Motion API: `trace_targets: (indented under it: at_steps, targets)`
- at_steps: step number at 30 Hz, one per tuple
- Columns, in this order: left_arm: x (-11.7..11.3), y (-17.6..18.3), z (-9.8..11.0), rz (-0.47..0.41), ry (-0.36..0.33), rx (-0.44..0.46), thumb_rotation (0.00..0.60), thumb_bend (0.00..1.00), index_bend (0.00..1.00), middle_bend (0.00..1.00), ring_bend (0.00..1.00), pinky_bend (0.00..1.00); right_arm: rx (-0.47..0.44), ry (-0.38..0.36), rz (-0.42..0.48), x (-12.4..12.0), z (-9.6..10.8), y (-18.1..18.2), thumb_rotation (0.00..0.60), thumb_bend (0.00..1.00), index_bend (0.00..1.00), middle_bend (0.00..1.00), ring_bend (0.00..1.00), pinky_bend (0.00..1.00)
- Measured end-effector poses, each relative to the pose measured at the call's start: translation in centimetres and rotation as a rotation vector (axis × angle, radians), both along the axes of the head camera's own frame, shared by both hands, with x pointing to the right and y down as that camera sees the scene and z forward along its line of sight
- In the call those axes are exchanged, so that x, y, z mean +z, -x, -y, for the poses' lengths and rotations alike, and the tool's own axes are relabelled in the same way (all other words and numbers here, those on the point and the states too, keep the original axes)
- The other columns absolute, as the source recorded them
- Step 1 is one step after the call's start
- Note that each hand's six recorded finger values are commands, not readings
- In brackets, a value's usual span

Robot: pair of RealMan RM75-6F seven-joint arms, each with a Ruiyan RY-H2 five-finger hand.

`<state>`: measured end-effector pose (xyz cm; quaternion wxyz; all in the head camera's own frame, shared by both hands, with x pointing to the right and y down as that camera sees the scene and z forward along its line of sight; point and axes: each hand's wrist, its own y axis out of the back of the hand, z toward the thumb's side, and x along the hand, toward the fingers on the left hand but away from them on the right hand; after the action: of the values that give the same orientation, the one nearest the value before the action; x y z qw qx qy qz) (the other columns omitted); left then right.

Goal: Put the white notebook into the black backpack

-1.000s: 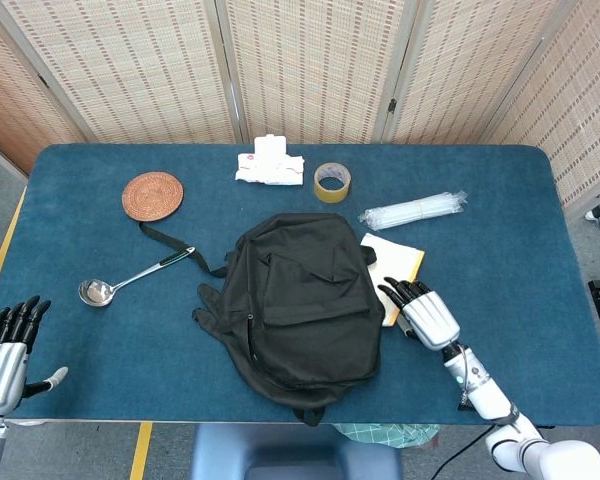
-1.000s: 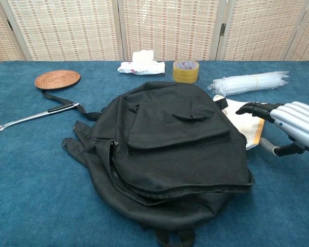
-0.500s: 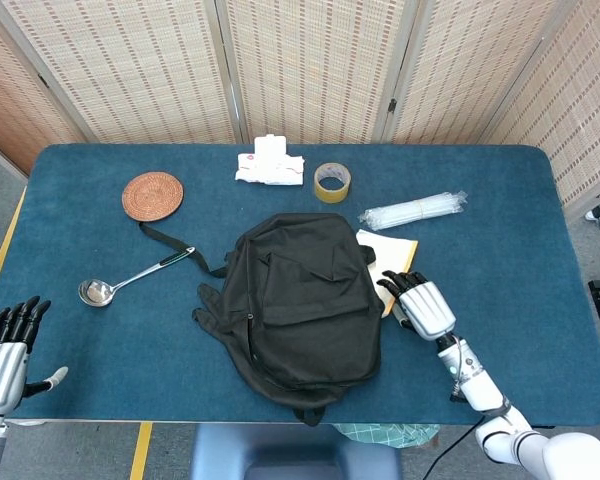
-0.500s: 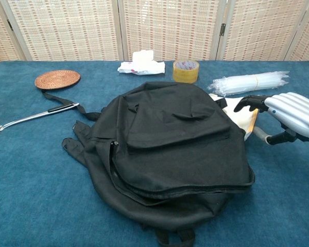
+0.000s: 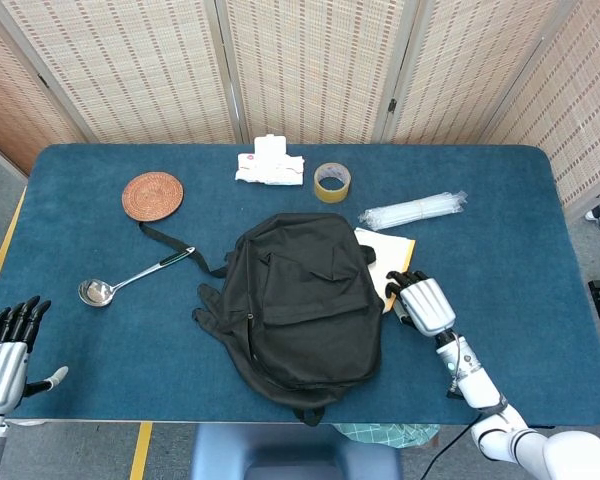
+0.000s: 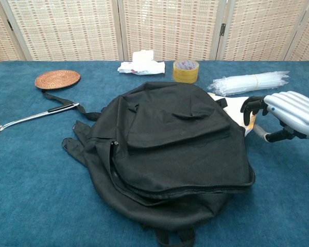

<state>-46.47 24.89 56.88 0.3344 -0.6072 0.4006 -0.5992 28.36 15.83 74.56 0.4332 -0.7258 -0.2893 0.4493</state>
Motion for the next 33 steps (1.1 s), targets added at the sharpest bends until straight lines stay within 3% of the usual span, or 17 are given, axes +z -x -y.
trace_targets:
  at_steps: [8,19,25,33]
  targets:
    - [0.0,0.0,0.0,-0.001,0.001,0.002,0.600,0.20,0.09,0.06,0.06,0.00,0.008,-0.001,-0.015,0.2,0.0,0.0,0.600,0.52,0.62,0.39,0.39,0.38]
    - [0.0,-1.0,1.0,-0.015,-0.006,0.061,0.600,0.20,0.09,0.06,0.06,0.00,0.051,-0.067,-0.038,-0.8,0.6,-1.6,0.600,0.51,0.86,0.52,0.46,0.40]
    - [-0.1,-2.5,2.9,-0.031,-0.012,0.153,0.600,0.20,0.09,0.06,0.06,0.00,0.088,-0.171,-0.031,-3.3,1.5,-3.6,0.600,0.51,0.89,0.54,0.48,0.41]
    - [0.8,-6.2,5.6,-0.101,0.029,0.304,0.600,0.20,0.10,0.06,0.06,0.00,0.130,-0.397,0.022,-9.0,3.5,-6.1,0.600,0.51,0.90,0.56,0.51,0.42]
